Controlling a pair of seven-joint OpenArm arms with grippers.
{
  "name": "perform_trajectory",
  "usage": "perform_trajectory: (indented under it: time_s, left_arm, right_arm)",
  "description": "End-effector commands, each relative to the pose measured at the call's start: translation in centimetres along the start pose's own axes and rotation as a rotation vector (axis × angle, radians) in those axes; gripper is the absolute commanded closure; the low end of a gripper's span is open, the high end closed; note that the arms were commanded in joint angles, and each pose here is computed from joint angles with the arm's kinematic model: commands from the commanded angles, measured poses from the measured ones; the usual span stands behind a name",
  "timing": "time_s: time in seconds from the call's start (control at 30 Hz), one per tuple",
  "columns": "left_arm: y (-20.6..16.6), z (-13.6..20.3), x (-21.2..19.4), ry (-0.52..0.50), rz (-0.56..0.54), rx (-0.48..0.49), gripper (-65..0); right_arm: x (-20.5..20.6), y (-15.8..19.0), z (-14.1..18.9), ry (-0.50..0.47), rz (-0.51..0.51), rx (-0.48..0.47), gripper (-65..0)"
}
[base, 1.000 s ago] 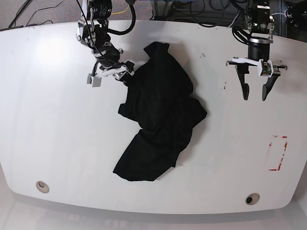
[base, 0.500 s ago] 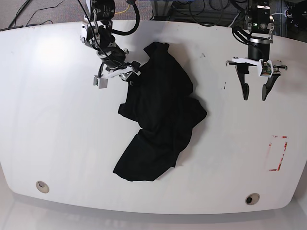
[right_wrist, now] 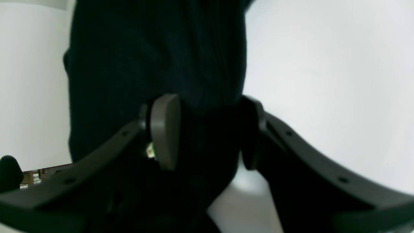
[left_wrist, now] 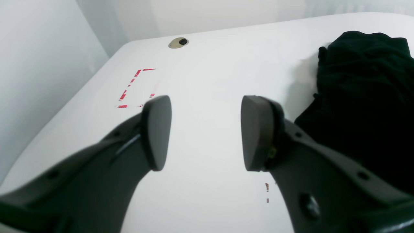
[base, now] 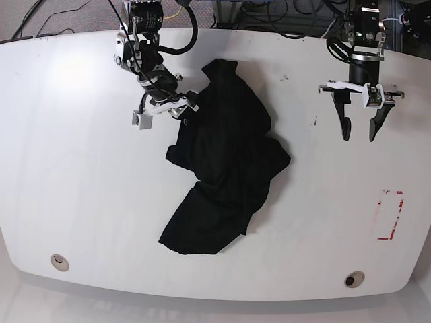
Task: Layout the t-shirt on the table in an organized manner, then fold the t-shirt properly
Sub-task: 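Lower the right gripper onto the shirt edge and pinch it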
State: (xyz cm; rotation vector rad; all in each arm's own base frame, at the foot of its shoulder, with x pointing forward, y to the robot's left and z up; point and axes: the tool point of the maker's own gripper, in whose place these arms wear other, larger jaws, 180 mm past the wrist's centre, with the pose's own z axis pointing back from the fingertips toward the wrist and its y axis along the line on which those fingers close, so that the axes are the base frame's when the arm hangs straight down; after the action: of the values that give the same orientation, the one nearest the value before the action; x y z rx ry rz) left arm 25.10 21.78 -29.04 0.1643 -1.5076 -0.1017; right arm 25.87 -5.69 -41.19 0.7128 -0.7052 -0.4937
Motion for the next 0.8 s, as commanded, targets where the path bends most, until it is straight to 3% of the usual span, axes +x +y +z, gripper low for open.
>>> perform_trajectory:
  time_s: [0.0,0.2,0.53,0.77]
  left_arm:
    - [0.27,-0.09,1.26,-0.048,-0.010,0.001,-32.4]
    - [0.45,-0.14,1.34,-0.049,-0.020,-0.002,-32.4]
    - [0.56,-0.18,1.34,-0.049,-0.028,-0.007,-32.4]
    - [0.56,-0.18,1.34,-0.049,-0.028,-0.007,-32.1]
  right_arm:
    - [0.45,0.60,-0.50,-0.011,-0.002,0.025,-28.4]
    - [-0.07,0.14,-1.02,0.007,-0.016,0.017,-24.6]
    - [-0.21,0.20,-1.01,0.012,-0.016,0.018,0.0]
    - [0.44,0.77,-0.11,-0.014,0.005,0.023,0.0]
